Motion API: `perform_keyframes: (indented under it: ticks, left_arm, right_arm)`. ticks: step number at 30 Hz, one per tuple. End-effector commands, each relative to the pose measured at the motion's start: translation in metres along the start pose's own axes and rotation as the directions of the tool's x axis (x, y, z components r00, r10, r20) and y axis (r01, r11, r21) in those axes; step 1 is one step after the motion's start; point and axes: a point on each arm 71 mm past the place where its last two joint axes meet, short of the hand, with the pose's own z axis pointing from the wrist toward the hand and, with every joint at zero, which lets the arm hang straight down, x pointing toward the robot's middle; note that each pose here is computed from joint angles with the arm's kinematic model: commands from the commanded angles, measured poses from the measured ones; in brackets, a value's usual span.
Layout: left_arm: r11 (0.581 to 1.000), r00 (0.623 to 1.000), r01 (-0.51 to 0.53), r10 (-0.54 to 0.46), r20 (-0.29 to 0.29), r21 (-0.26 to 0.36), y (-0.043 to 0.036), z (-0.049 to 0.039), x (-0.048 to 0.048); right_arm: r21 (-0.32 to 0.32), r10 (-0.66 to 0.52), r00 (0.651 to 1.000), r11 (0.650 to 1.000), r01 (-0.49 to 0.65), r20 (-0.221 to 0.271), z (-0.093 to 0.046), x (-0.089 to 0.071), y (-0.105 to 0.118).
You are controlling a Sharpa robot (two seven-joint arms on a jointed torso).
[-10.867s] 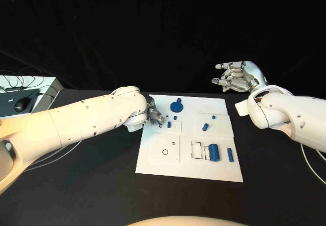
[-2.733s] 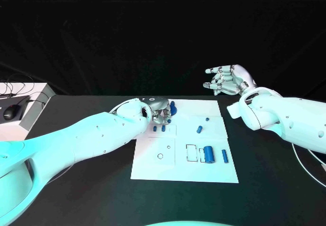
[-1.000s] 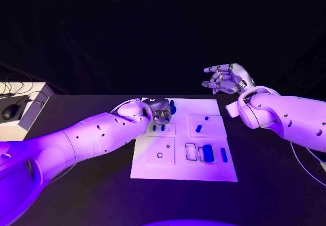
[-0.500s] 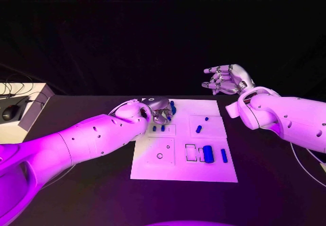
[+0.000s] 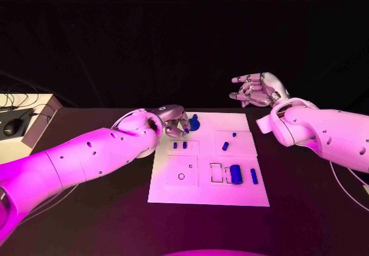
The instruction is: Assemble the parts on the task board
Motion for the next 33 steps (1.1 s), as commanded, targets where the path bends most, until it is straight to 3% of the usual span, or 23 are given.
perform_keyframes:
  ticks: [1,18,33]
  left_arm:
    - [1.0,0.999,0.019,-0.019,-0.03,-0.017,0.0025,-0.0029,0.0029]
    - [0.998,0.999,0.002,-0.004,-0.033,-0.056,0.0168,-0.004,0.005]
    - [0.997,0.999,-0.009,0.005,-0.05,-0.076,0.0214,-0.0004,0.0084]
  right_arm:
    - [-0.014,-0.004,1.0,1.0,0.004,-0.007,0.0,0.0,0.001]
    - [-0.016,-0.003,1.0,1.0,0.003,-0.009,0.0,0.001,0.001]
    - [-0.017,-0.002,1.0,1.0,0.002,-0.01,0.0,0.001,0.002]
